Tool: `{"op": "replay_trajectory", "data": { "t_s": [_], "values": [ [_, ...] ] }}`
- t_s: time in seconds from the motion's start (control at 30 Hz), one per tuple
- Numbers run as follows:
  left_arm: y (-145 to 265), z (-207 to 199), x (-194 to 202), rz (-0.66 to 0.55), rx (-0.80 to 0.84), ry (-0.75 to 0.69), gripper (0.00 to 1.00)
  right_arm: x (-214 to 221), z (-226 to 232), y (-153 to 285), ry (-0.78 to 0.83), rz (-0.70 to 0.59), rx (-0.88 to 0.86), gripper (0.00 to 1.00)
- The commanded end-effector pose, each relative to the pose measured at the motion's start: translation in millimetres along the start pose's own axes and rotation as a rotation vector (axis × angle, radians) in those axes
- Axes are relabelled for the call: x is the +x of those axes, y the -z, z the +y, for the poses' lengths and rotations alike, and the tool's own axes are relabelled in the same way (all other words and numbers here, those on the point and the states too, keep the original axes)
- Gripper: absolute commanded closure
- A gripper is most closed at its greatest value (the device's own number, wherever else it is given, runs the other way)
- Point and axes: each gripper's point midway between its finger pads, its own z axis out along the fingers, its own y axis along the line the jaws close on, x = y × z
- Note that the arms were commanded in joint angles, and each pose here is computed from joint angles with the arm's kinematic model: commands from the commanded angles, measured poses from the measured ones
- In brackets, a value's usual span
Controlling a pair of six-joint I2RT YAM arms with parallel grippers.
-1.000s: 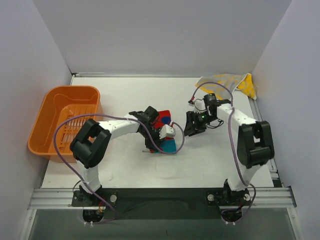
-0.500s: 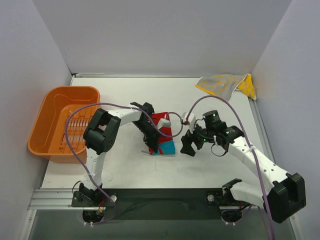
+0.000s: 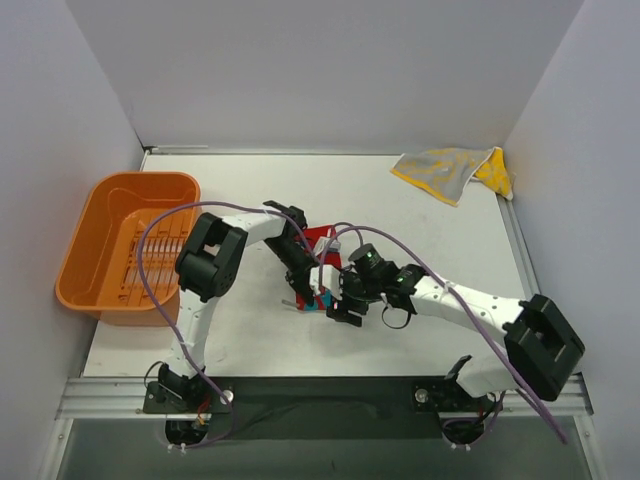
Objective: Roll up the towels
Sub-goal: Roll the towel
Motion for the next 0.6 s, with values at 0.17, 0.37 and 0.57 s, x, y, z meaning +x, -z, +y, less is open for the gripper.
{"op": "replay_trajectory", "data": {
  "t_s": [0.17,0.37,0.57],
  "values": [
    [-6,30,23,0.097,-0.068,0.001,0.86,-12,-16,-32,0.208,-0.041,0.017,0.4],
    [-4,33,23,0.084,-0.066,0.023,0.84,13,-9,-51,0.224,0.009,-0.021,0.53],
    [-3,31,23,0.078,-0.063,0.02,0.83,29,-8,-61,0.205,0.071,-0.05,0.73]
  ]
}}
